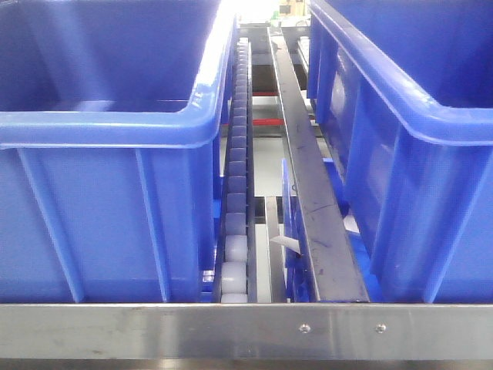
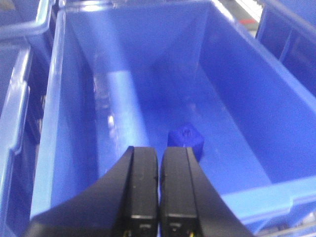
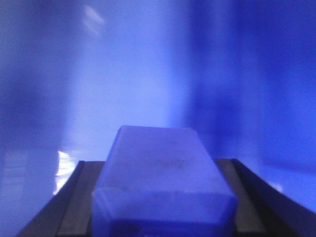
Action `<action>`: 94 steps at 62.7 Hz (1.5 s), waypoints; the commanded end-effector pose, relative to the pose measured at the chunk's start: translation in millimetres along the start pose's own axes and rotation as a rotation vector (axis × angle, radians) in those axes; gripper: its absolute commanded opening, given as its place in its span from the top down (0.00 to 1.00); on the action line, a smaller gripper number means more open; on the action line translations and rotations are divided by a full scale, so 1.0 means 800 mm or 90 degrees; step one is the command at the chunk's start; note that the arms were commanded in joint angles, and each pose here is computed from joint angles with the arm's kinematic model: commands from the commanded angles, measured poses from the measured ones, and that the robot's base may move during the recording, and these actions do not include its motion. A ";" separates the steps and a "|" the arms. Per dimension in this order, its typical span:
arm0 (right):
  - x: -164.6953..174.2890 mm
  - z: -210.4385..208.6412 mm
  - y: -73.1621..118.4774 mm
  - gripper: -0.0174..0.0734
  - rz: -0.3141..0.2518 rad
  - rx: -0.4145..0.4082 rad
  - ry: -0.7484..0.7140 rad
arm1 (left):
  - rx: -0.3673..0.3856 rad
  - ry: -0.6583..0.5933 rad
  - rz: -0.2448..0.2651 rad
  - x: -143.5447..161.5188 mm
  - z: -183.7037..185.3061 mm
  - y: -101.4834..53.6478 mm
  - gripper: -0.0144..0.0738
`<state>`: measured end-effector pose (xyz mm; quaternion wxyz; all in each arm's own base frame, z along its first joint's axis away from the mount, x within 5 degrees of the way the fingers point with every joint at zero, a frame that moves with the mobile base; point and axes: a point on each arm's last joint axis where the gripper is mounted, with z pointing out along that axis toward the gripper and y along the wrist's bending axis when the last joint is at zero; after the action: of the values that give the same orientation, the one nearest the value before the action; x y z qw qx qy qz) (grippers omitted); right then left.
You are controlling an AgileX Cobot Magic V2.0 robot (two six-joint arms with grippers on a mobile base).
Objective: Pick and sort blue part to right shelf
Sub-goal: 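Lower the right gripper into a bin and release the blue block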
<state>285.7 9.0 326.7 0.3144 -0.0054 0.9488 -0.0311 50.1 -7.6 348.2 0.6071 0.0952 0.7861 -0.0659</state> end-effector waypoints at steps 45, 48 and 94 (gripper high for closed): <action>-0.012 0.125 0.008 0.18 -0.039 0.007 0.051 | 0.016 -0.042 -0.017 -0.015 -0.004 -0.003 0.70; -0.013 0.121 0.007 0.12 -0.039 0.007 0.047 | 0.016 -0.040 -0.017 -0.014 -0.004 -0.002 0.70; 0.023 -0.103 -0.012 0.73 -0.012 0.011 -0.216 | -0.006 -0.049 -0.004 -0.003 -0.029 0.004 0.70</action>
<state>245.8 5.9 361.2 0.4086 -0.0119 0.9120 -0.0345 34.0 -2.0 341.9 0.5915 0.0888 0.7984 -0.0690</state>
